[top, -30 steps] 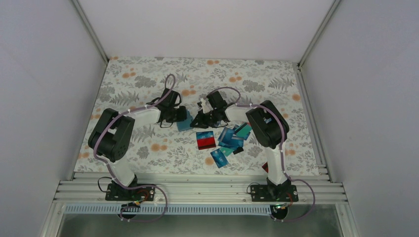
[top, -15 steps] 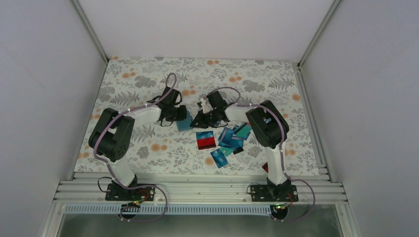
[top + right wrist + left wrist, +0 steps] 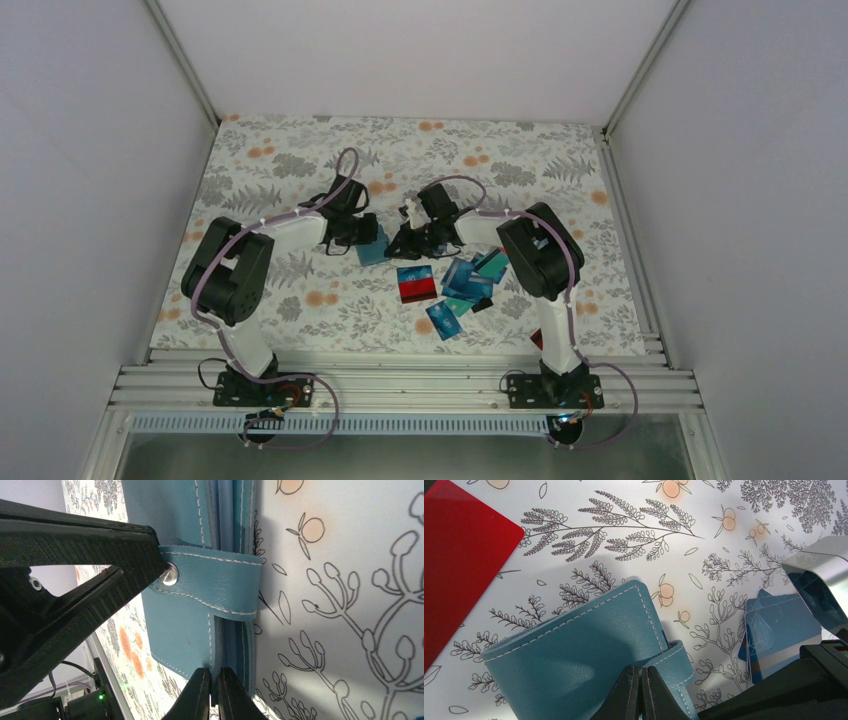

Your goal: Put the credit cards into the card holder

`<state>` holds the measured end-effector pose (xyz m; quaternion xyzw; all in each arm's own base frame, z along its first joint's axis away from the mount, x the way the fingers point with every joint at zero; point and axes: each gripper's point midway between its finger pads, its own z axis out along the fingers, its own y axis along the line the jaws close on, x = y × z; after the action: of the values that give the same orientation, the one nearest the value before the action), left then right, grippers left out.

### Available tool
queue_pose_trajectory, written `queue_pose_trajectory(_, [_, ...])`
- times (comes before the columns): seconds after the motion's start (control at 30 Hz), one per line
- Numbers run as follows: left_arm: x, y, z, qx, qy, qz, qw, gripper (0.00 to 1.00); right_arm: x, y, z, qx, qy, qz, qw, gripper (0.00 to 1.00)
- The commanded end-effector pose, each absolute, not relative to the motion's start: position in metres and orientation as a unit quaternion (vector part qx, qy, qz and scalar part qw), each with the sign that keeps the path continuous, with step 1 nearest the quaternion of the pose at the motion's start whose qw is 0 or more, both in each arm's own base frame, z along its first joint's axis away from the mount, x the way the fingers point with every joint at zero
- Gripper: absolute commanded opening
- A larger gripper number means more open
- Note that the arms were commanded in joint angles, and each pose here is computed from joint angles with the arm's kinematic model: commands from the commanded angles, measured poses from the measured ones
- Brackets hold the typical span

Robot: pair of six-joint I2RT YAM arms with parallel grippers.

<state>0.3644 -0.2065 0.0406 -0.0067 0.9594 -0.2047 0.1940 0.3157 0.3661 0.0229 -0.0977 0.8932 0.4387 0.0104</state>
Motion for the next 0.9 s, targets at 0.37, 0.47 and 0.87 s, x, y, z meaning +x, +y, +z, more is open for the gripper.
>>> queue_pose_trajectory(0.37, [0.348,-0.179,0.011,-0.014,0.976,-0.132,0.17,0.02,0.313,0.344,-0.023,-0.054,0.929,0.365,-0.023,0.04])
queue_pose_trajectory(0.47, [0.349,-0.178,0.014,-0.01,0.976,-0.13,0.174,0.02,0.312,0.343,-0.025,-0.052,0.93,0.363,-0.025,0.04])
queue_pose_trajectory(0.87, [0.342,-0.179,0.014,-0.001,0.974,-0.143,0.178,0.02,0.313,0.342,-0.027,-0.045,0.931,0.36,-0.029,0.04])
